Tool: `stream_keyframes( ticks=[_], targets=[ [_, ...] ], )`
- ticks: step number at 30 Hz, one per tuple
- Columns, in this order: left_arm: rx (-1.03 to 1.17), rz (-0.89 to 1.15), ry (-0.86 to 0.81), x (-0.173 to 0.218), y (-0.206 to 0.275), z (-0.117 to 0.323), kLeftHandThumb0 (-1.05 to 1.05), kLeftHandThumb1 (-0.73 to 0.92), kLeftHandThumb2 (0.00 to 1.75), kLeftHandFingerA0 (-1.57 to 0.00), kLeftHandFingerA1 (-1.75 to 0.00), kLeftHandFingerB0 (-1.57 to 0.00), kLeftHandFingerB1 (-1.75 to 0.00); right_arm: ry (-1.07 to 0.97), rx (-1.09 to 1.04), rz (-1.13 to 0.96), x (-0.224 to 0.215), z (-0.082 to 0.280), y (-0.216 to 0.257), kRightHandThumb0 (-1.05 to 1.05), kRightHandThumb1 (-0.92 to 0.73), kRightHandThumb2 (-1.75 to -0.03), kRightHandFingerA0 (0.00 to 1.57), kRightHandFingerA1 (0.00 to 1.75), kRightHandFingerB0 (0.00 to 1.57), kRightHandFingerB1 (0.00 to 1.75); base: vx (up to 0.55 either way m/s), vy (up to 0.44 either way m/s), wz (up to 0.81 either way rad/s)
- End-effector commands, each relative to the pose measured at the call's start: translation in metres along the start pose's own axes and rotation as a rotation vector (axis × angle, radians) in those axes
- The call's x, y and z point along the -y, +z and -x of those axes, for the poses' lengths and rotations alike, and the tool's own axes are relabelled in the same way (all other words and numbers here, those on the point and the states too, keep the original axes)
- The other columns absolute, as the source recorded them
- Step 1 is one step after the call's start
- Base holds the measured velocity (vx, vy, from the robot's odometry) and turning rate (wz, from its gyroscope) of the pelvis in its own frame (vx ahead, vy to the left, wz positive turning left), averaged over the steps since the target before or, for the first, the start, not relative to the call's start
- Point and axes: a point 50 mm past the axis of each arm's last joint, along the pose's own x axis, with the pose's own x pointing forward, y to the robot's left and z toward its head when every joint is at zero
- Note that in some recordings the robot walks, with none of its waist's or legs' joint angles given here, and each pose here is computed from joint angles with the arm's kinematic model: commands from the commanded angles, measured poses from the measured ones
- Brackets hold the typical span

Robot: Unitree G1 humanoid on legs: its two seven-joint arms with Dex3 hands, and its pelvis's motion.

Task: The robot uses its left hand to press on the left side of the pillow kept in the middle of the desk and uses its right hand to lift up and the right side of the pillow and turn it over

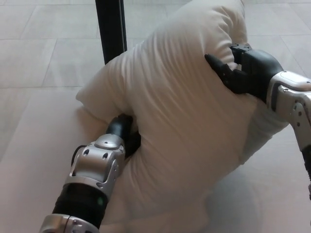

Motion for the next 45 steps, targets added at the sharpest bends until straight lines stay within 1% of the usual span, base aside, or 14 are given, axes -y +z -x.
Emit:
stream_keyframes(
  ticks=[1, 18, 19, 20, 22, 23, 25, 29, 31, 32, 41, 43, 44, 45],
  targets=[
    [-0.083, -0.057, -0.379, 0.078, -0.012, 0.004, -0.65, 0.8, 0.64, -0.57, -0.63, -0.43, -0.43, 0.337, -0.14, -0.043, -0.082, -0.016, -0.017, -0.78, -0.4, -0.55, 0.0, 0.05, 0.0, 0.31, 0.0, 0.0, 0.0],
    [-0.07, -0.078, -0.386, 0.089, -0.004, 0.007, -0.65, 0.8, 0.64, -0.57, -0.63, -0.43, -0.43, 0.325, -0.122, -0.043, -0.073, -0.007, -0.01, -0.78, -0.4, -0.55, 0.0, 0.05, 0.0, 0.31, 0.0, 0.0, 0.0],
    [-0.169, 0.247, -0.513, 0.16, -0.052, 0.028, -0.68, 0.43, 0.82, -0.18, -0.62, 0.0, -0.15, 0.633, -0.447, 0.218, -0.203, -0.008, -0.113, -0.54, -0.38, -0.52, 0.0, 0.48, 0.02, 0.56, 0.0, 0.0, 0.0],
    [-0.172, 0.24, -0.513, 0.168, -0.058, 0.03, -0.68, 0.42, 0.84, -0.17, -0.63, 0.0, -0.2, 0.682, -0.495, 0.253, -0.219, -0.003, -0.123, -0.55, -0.37, -0.52, 0.0, 0.6, 0.05, 0.57, 0.0, 0.0, 0.0],
    [-0.17, 0.23, -0.511, 0.169, -0.06, 0.03, -0.65, 0.41, 0.84, -0.26, -0.64, 0.0, -0.21, 0.686, -0.52, 0.254, -0.22, -0.001, -0.127, -0.54, -0.26, -0.65, 0.12, 0.63, 0.12, 0.54, 0.0, 0.0, 0.0],
    [-0.172, 0.224, -0.504, 0.17, -0.063, 0.031, -0.67, 0.55, 0.57, -0.21, -0.65, 0.0, -0.25, 0.696, -0.524, 0.269, -0.223, 0.001, -0.131, -0.52, -0.26, -0.64, 0.16, 0.63, 0.16, 0.52, 0.0, 0.0, 0.0],
    [-0.179, 0.228, -0.507, 0.173, -0.066, 0.033, -0.74, 0.44, 0.83, -0.29, -0.64, -0.04, -0.17, 0.696, -0.528, 0.274, -0.225, 0.002, -0.136, -0.48, -0.3, -0.51, 0.01, 0.57, 0.22, 0.5, 0.0, 0.0, 0.0],
    [-0.171, 0.292, -0.546, 0.182, -0.067, 0.036, -0.68, 0.41, 0.84, -0.4, -0.69, 0.0, -0.18, 0.754, -0.499, 0.383, -0.229, 0.005, -0.14, -0.58, -0.33, -0.51, 0.0, 0.72, 0.19, 0.61, 0.0, 0.0, 0.0],
    [-0.164, 0.288, -0.541, 0.18, -0.066, 0.035, -0.7, 0.55, 0.57, -0.4, -0.66, 0.0, -0.23, 0.766, -0.5, 0.381, -0.23, 0.005, -0.139, -0.55, -0.3, -0.5, 0.0, 0.72, 0.2, 0.58, 0.0, 0.0, 0.0],
    [-0.164, 0.292, -0.551, 0.181, -0.066, 0.036, -0.73, 0.45, 0.85, -0.32, -0.65, 0.0, -0.15, 0.773, -0.508, 0.356, -0.23, 0.007, -0.14, -0.53, -0.25, -0.65, 0.1, 0.74, 0.17, 0.58, 0.0, 0.0, 0.0],
    [-0.186, 0.331, -0.528, 0.184, -0.077, 0.038, -0.74, 0.42, 0.82, -0.37, -0.69, -0.05, -0.23, 0.758, -0.533, 0.348, -0.225, 0.007, -0.15, -0.54, -0.34, -0.52, 0.0, 0.68, 0.17, 0.53, 0.0, 0.0, 0.0],
    [-0.175, 0.342, -0.53, 0.186, -0.075, 0.037, -0.76, 0.43, 0.83, -0.36, -0.68, -0.05, -0.21, 0.731, -0.534, 0.319, -0.225, 0.006, -0.147, -0.53, -0.27, -0.63, 0.14, 0.74, 0.17, 0.55, 0.0, 0.0, 0.0],
    [-0.178, 0.358, -0.53, 0.186, -0.074, 0.037, -0.7, 0.54, 0.56, -0.31, -0.66, -0.02, -0.27, 0.728, -0.523, 0.337, -0.225, 0.006, -0.145, -0.51, -0.28, -0.68, 0.02, 0.64, 0.17, 0.55, 0.0, 0.0, 0.0],
    [-0.176, 0.358, -0.532, 0.186, -0.072, 0.038, -0.72, 0.42, 0.84, -0.34, -0.66, -0.01, -0.18, 0.724, -0.513, 0.352, -0.225, 0.005, -0.145, -0.57, -0.33, -0.52, 0.0, 0.56, 0.21, 0.5, 0.0, 0.0, 0.0]
  ],
)
